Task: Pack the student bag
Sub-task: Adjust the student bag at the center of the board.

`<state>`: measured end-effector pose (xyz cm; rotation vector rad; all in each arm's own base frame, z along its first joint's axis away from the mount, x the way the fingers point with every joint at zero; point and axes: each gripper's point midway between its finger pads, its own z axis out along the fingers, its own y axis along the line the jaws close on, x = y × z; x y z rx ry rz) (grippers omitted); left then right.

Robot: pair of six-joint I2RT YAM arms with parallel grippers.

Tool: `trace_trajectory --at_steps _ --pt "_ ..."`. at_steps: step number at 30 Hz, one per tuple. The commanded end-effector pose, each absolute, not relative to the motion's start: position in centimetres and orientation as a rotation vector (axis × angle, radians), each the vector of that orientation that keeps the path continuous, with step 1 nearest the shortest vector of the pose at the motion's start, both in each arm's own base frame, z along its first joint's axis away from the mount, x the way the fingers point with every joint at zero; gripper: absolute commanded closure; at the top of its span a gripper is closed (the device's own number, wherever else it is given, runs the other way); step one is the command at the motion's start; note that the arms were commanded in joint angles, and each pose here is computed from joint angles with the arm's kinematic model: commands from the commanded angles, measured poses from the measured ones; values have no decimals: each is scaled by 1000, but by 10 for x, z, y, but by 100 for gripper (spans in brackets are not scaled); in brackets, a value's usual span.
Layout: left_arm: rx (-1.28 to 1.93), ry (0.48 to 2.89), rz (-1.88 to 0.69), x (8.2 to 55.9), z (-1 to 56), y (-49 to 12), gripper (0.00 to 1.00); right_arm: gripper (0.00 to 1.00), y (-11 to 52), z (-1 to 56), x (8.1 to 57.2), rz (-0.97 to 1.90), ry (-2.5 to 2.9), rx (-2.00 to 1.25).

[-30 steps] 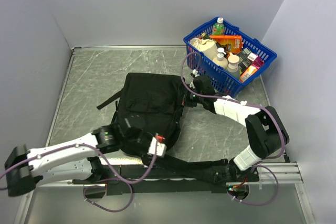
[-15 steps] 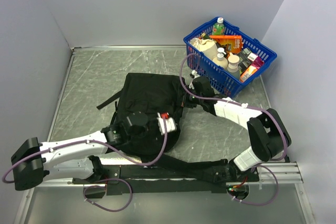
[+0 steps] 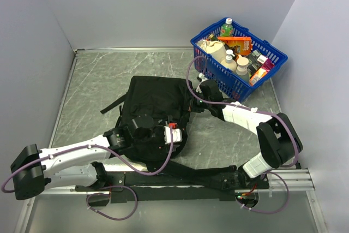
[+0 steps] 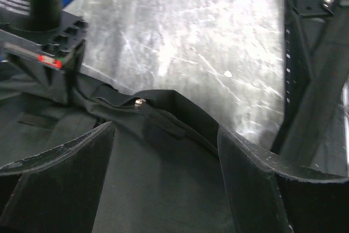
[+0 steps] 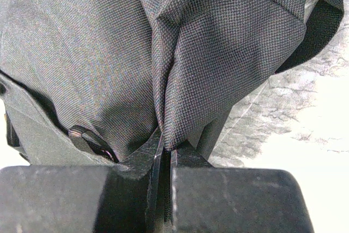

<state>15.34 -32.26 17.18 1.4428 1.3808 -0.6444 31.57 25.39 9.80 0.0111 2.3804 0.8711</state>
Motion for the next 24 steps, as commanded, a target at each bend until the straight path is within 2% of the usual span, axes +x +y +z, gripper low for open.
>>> trace_trajectory --at_steps 1,6,9,10,13,20,24 --pt "1487 1331 -701 145 182 -328 20 100 267 130 312 951 2282 -79" --pt "1461 1346 -636 156 175 -325 27 100 266 131 312 950 2274 -75" --pt "1449 1346 -593 164 173 -325 36 100 266 132 311 956 2273 -78" --pt "1458 1345 -591 164 171 -325 42 100 266 131 310 957 2275 -79" --pt "1498 1345 -604 160 162 -326 49 100 267 132 310 960 2272 -82" --pt "1508 1349 -597 162 157 -329 48 100 267 135 309 968 2265 -89" --pt "1509 1336 -595 164 159 -332 56 100 267 136 308 972 2265 -91"
